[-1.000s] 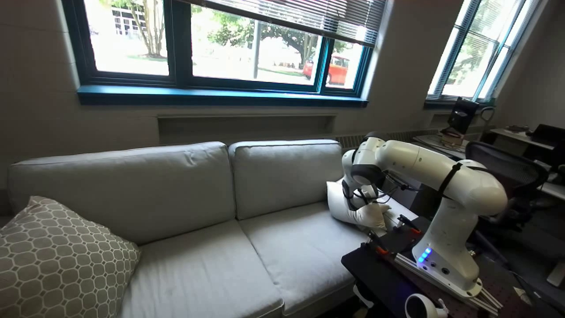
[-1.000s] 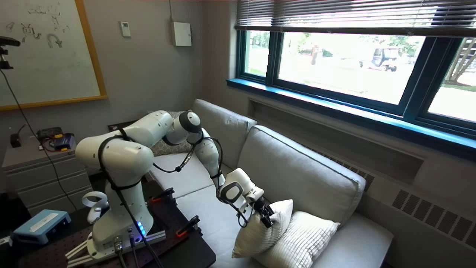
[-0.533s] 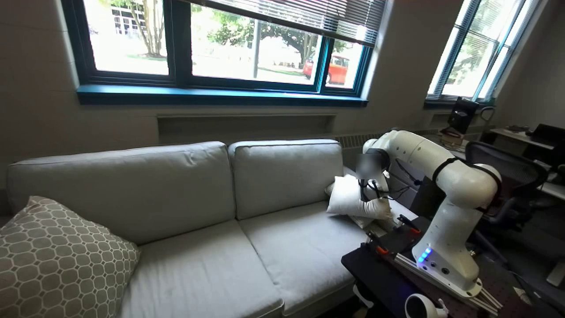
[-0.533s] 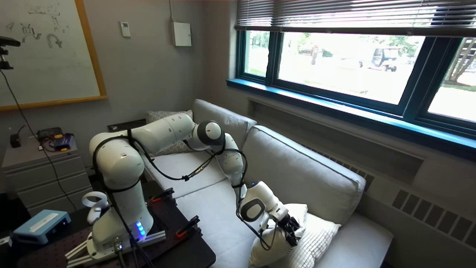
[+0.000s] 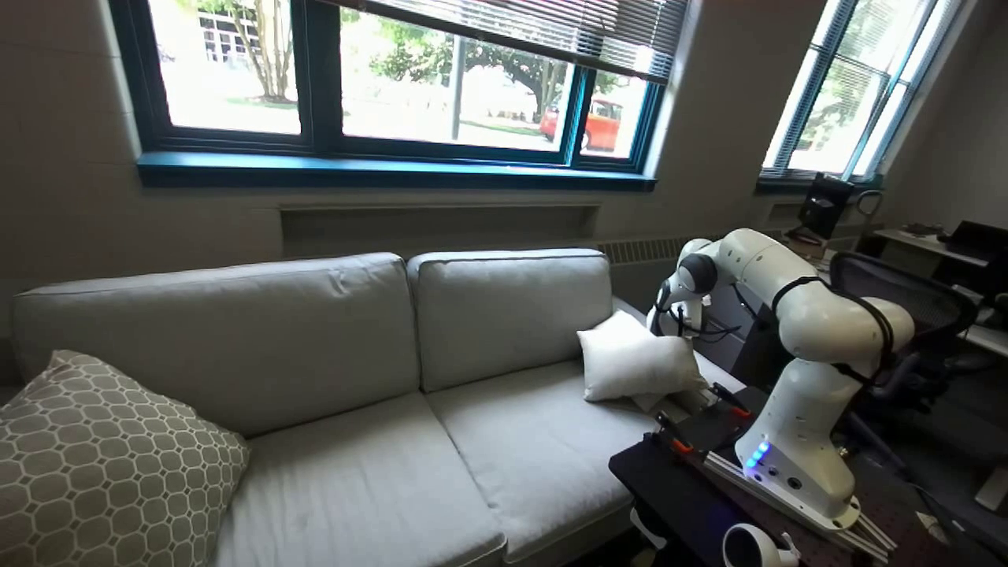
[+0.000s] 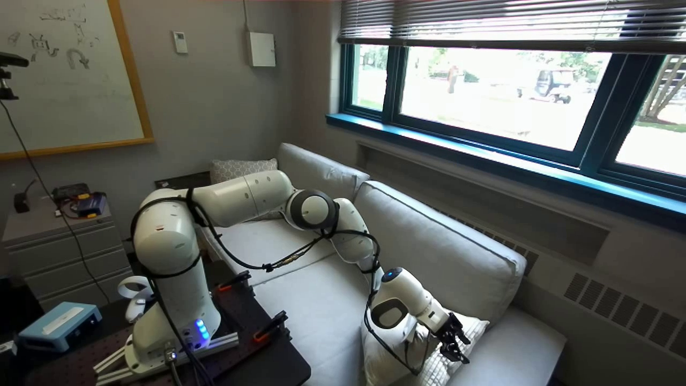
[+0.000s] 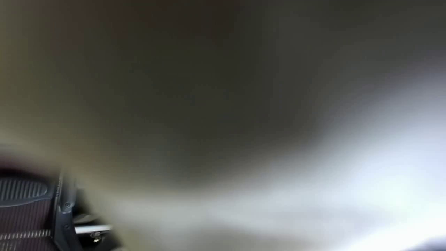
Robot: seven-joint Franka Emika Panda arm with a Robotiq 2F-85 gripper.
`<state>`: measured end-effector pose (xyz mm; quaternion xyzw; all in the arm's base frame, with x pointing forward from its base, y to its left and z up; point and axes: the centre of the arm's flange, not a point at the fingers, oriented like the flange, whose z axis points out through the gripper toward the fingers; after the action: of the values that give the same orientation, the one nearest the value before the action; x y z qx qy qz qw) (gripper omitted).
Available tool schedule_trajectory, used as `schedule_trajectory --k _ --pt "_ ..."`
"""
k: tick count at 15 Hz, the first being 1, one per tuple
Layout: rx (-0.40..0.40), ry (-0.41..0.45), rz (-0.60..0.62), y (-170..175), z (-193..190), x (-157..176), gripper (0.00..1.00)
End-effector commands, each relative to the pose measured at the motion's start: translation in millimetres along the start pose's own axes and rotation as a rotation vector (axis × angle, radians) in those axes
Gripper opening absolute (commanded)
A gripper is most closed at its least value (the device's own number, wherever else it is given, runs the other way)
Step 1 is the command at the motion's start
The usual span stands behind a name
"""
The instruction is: Arrange the cushions, one in front of the other, against the armrest
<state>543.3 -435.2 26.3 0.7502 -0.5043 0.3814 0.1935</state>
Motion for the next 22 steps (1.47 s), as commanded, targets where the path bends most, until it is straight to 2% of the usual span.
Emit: schedule_trajectory --k 1,6,14,18,22 --pt "0.073 0.067 0.004 0 -43 8 0.98" --pt "0.185 0.173 -0.053 -61 -104 25 1.0" --pt "0.41 0.334 -0.172 -189 -199 37 1.0" --pt "0.515 0.348 -0.24 -246 -248 21 1.0" --pt "0.607 0.327 -0.315 -292 -290 -13 1.0"
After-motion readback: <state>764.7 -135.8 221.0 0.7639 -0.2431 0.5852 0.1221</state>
